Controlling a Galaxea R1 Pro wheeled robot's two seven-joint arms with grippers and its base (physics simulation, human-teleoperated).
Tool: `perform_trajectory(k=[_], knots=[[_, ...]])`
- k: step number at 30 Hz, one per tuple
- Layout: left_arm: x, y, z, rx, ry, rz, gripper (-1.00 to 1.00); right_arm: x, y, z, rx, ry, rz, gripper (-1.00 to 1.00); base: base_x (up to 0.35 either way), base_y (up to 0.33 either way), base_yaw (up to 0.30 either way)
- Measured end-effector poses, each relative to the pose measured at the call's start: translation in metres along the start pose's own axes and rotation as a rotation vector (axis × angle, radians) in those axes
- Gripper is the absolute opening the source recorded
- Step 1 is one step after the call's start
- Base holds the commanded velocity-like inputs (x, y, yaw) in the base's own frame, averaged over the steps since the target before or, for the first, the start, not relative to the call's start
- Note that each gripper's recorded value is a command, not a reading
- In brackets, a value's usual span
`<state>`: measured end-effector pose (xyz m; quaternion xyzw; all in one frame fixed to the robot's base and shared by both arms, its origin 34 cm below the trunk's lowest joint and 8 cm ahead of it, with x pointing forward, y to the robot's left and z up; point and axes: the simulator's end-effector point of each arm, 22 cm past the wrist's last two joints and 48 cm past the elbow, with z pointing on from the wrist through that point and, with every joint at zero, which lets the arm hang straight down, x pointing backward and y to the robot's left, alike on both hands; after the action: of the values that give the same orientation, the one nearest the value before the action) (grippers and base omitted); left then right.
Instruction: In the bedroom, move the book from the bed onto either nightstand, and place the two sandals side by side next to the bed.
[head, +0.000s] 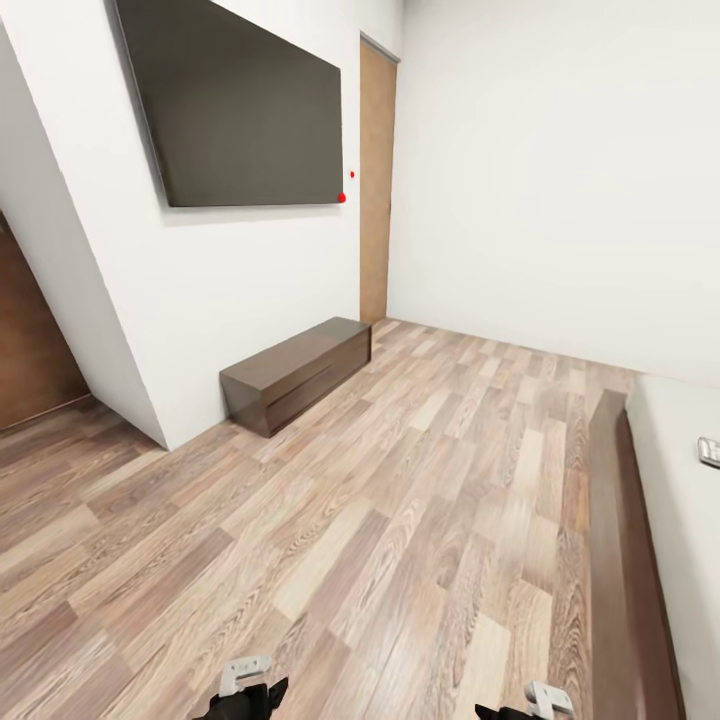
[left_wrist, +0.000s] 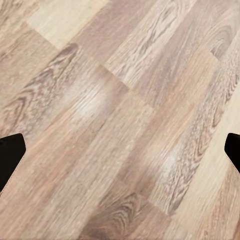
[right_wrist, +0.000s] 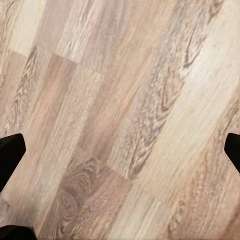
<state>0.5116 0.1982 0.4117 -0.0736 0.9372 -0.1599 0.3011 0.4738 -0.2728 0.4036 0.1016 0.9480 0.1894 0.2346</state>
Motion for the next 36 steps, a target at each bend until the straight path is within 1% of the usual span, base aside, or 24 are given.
perform_trajectory(k=[21, 30, 36], knots=[[0.0001, -0.0003, 0.0001, 0.000, 0.000, 0.000, 1.00, 0.0001, -0.0001, -0.0001, 0.000, 0.000, -0.001, 1.00, 0.333, 0.000, -0.002], [0.0000, -0.0001, 0.0000, 0.000, 0.000, 0.000, 1.00, 0.0001, -0.0001, 0.0000, 0.000, 0.000, -0.001, 1.00, 0.333, 0.000, -0.146], [0.0000, -0.0002, 0.0000, 0.000, 0.000, 0.000, 1.00, -0.0001, -0.0002, -0.0001, 0.000, 0.000, -0.001, 1.00, 0.333, 0.000, -0.043]])
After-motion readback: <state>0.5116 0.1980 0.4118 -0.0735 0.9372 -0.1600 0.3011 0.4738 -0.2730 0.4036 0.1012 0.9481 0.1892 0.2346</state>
